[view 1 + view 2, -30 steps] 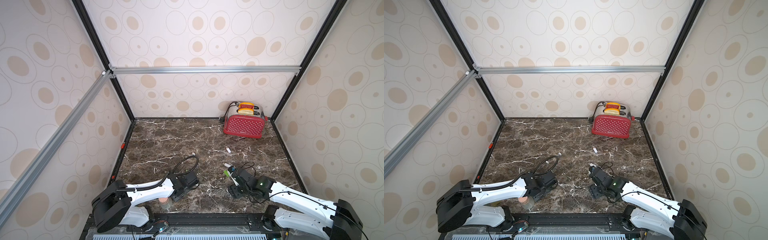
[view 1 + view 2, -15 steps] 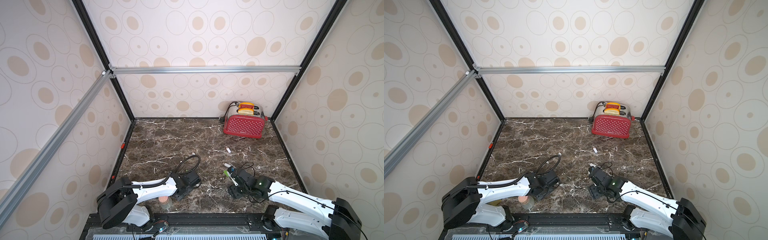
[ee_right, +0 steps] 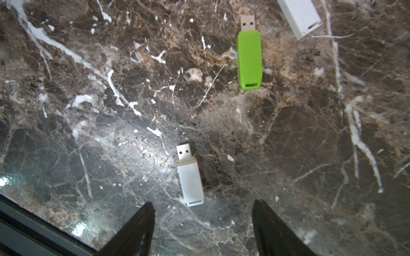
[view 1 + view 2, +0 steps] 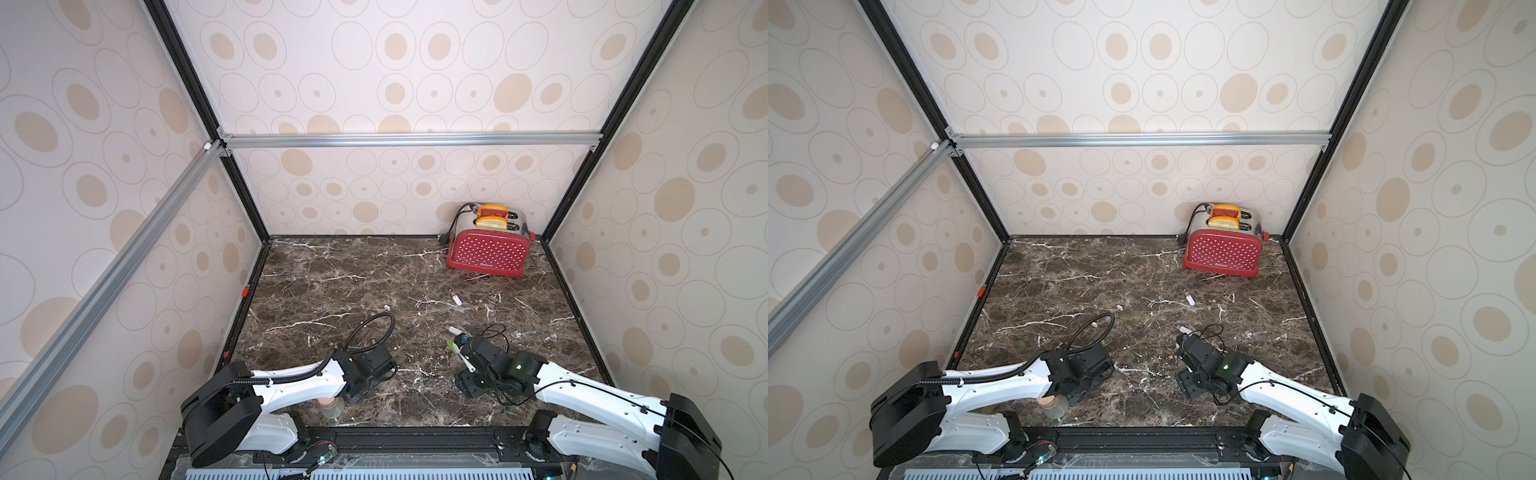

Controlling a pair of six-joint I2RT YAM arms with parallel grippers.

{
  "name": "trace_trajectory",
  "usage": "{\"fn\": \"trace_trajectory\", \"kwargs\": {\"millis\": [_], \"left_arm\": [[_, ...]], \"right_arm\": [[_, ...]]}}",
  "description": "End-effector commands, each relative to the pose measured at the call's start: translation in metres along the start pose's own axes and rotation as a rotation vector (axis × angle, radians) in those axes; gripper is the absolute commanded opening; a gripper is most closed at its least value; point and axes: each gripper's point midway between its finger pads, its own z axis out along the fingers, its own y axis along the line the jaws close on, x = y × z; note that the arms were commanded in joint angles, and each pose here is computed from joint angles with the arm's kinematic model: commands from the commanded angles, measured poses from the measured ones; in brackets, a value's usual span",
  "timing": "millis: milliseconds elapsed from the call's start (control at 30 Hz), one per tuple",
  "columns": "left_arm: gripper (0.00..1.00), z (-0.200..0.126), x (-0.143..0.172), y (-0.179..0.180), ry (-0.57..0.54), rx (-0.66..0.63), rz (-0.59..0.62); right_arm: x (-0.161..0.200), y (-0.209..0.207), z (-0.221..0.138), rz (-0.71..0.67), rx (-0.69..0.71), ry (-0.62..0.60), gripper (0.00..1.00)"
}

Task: Close the usb drive cover
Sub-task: Pick up the cover from the center of the board.

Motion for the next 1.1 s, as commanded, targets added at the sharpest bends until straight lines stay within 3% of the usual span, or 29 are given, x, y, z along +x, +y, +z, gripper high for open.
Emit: {"fn": "trace_trajectory", "kwargs": {"millis": [0,1067], "left_arm": [[0.42,0.0081,-0.0013,0.0103,-0.007,-0.060,-0.004],[0.20,0.0035,-0.0049,0.0072,-0.010,-0.055,0.014]], "right_arm": [[0.0021,0.0021,0.0001,-0.017,-0.002,0.008,0.74],[0.0027,0.0042,0.0024,-0.027,-0.006,0.015,0.74]]}}
